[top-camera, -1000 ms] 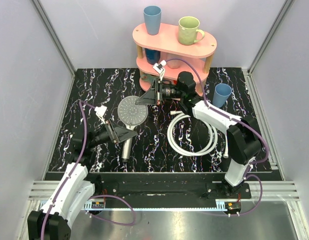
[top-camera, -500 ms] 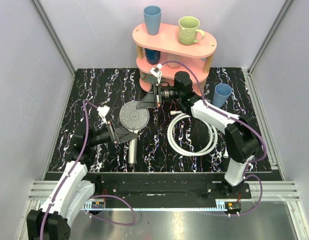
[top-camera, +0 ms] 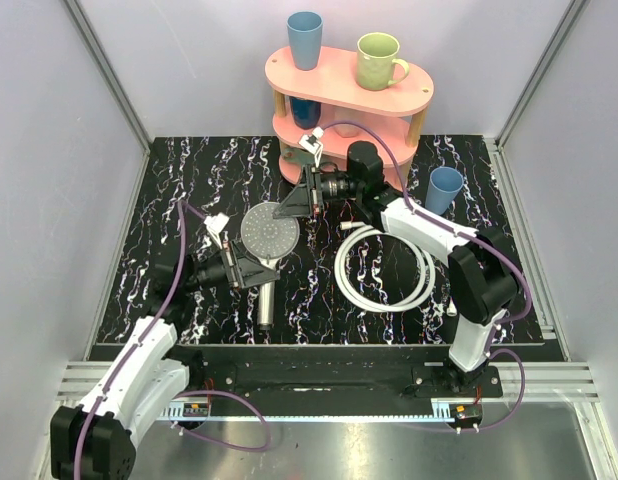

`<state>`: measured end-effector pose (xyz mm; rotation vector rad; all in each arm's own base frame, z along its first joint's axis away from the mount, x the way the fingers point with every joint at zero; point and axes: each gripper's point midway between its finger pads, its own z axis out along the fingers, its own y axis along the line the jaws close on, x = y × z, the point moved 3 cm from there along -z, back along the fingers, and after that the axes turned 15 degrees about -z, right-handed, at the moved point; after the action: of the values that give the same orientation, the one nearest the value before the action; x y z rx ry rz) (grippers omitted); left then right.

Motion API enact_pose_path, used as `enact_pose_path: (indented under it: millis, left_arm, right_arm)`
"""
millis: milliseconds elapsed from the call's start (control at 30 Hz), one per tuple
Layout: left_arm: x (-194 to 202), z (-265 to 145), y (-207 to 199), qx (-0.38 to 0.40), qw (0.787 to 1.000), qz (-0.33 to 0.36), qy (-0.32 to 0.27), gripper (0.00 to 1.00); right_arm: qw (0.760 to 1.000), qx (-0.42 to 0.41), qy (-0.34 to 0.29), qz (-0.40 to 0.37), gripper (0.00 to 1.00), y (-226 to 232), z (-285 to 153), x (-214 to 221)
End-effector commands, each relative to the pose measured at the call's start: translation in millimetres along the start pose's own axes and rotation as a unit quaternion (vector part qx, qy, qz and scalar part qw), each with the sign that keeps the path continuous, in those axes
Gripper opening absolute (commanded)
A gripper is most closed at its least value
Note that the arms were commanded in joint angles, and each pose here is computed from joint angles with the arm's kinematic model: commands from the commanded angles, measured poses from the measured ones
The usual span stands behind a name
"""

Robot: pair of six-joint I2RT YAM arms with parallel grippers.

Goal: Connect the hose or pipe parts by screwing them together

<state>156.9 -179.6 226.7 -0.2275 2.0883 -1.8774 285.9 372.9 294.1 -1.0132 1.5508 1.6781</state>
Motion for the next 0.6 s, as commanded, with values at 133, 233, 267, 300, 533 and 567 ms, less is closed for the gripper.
enact_pose_path:
  millis: [133, 233, 267, 300, 533, 567]
  left_arm:
    - [-16, 7, -25, 0.041, 0.997, 0.06, -0.001, 0.0]
    - [-34, 8, -26, 0.034, 0.996, 0.071, -0.033, 0.0]
    - [-41, 8, -24, 0.028, 0.996, 0.069, -0.046, 0.0]
    - [-47, 7, -24, 0.026, 0.996, 0.072, -0.056, 0.0]
    - [-102, -31, 12, -0.064, 0.975, 0.07, -0.199, 0.0]
    - [-103, -40, 26, -0.108, 0.967, 0.049, -0.224, 0.0]
  right_arm:
    - [0.99, 0.122, -0.021, -0.064, 0.86, -6, -28, -33]
    - [0.979, 0.186, -0.029, -0.072, 0.94, -26, -60, -36]
    - [0.975, 0.203, -0.032, -0.079, 0.96, -31, -69, -37]
    - [0.972, 0.222, -0.032, -0.073, 0.97, -39, -79, -34]
    - [0.895, 0.425, 0.059, -0.117, 0.95, -113, -139, -17]
    - [0.881, 0.443, 0.088, -0.138, 0.92, -123, -147, -12]
